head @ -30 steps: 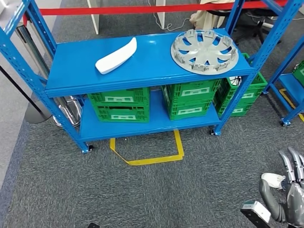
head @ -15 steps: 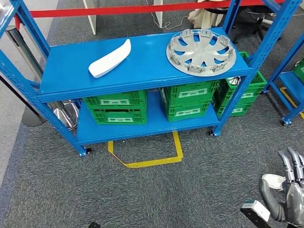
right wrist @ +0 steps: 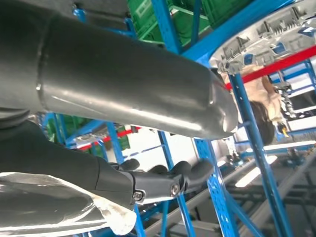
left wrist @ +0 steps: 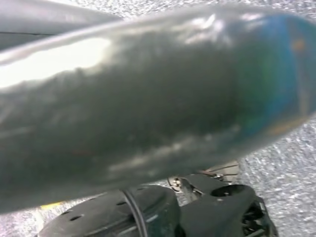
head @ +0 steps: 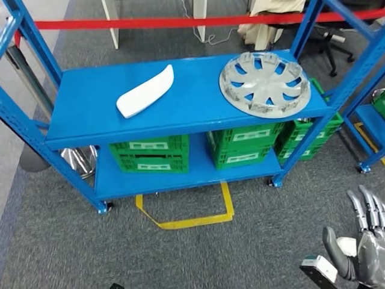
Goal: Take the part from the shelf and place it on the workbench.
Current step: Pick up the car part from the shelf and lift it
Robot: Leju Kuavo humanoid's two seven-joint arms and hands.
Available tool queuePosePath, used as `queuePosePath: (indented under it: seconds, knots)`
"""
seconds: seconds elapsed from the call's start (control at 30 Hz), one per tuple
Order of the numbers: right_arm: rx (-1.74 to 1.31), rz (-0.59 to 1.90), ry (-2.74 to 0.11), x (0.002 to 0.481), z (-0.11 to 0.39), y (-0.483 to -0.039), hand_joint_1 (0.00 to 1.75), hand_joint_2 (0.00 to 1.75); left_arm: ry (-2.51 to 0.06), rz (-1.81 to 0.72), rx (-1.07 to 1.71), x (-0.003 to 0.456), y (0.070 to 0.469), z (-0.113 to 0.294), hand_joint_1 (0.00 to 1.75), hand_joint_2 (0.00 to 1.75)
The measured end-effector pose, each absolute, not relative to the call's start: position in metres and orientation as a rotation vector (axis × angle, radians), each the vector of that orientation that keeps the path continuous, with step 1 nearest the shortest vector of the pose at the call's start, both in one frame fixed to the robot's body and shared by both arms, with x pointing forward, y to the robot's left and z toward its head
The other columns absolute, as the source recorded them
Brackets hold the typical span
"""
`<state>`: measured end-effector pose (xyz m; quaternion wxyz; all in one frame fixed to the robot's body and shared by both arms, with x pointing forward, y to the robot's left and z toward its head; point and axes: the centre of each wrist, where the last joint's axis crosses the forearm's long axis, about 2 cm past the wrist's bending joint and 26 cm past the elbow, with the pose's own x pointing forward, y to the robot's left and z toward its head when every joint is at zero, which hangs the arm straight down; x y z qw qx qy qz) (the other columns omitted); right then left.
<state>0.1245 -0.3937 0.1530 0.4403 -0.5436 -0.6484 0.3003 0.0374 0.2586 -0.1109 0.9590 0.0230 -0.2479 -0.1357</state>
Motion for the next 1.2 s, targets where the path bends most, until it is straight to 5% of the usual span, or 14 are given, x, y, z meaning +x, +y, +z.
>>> queuePosePath:
  seconds: [1.2]
  knots:
    - [-1.348,0.736,-1.596,0.1192,0.1496,-0.3927,0.0,0.0,-0.502,-0.275,0.059,0.0365,0.2576,-0.1109,0.0,0.0]
